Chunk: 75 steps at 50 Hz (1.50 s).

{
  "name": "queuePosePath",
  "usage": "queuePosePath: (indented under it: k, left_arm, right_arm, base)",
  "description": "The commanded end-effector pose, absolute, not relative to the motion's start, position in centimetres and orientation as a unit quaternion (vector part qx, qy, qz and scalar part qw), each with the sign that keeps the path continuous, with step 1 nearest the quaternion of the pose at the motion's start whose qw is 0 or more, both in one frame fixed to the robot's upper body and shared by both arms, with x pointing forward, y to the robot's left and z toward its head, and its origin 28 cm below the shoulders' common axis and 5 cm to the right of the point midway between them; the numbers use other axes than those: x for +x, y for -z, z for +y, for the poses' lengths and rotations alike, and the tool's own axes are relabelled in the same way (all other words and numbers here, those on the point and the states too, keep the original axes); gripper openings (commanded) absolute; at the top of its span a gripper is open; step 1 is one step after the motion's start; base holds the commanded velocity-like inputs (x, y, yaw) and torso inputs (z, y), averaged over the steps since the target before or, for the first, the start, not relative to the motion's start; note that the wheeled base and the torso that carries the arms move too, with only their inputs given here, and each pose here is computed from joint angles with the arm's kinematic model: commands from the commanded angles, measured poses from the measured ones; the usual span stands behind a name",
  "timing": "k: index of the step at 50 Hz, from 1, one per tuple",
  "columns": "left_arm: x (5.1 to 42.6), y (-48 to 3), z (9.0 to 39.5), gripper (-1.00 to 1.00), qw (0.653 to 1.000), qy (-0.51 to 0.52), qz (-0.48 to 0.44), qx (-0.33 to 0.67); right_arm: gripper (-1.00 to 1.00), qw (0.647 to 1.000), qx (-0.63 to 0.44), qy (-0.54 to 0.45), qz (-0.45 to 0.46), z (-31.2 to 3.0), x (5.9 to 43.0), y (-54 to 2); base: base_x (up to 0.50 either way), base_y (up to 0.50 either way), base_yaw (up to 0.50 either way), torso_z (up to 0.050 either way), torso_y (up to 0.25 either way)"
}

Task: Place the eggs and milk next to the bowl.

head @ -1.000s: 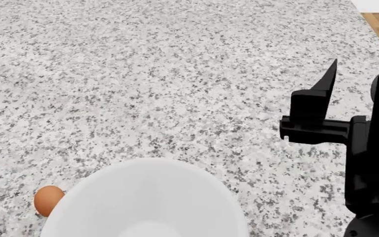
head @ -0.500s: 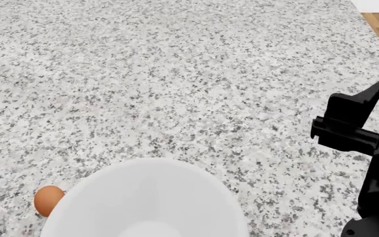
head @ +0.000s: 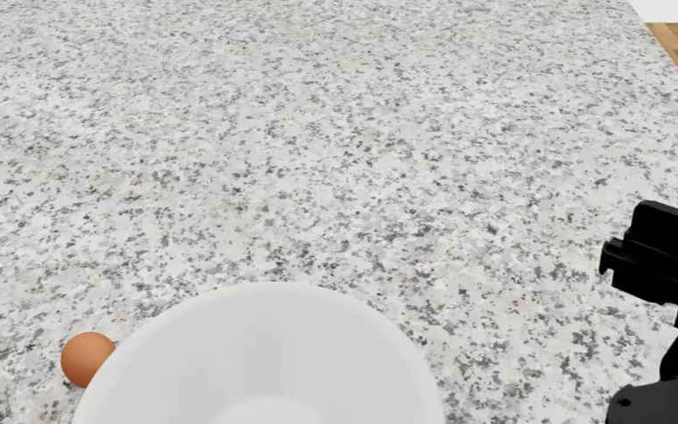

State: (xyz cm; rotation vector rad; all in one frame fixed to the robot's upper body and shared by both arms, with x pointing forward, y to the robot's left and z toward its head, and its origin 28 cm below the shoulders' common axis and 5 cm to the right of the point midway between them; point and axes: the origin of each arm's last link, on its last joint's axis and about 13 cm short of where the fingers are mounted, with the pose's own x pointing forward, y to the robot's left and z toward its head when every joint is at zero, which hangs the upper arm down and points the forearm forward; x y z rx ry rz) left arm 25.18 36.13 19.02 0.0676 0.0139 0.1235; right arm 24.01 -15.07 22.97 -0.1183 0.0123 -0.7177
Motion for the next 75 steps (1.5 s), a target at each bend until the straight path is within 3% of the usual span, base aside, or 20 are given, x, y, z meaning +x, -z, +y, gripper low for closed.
queuePosePath:
  k: [1, 32, 75]
  left_arm:
    - [25.4, -19.0, 36.2, 1.00, 0.998, -0.060, 0.002, 0.028]
    - [25.4, -19.0, 36.2, 1.00, 0.998, -0.062, 0.010, 0.031]
    - [25.3, -19.0, 36.2, 1.00, 0.997, -0.071, 0.021, 0.036]
  right_arm:
    - [1.00, 0.925, -0.051, 0.375, 0.033, -16.4, 25.1, -22.3]
    - [1.00, 0.915, -0.072, 0.389, 0.082, -19.5, 29.7, -21.4]
    - [1.00, 0.897, -0.072, 0.414, 0.140, -22.2, 33.2, -18.9]
  base:
    - [0.00, 0.00, 0.00, 0.000, 0.000]
    - [0.00, 0.00, 0.00, 0.000, 0.000]
    - [0.00, 0.00, 0.00, 0.000, 0.000]
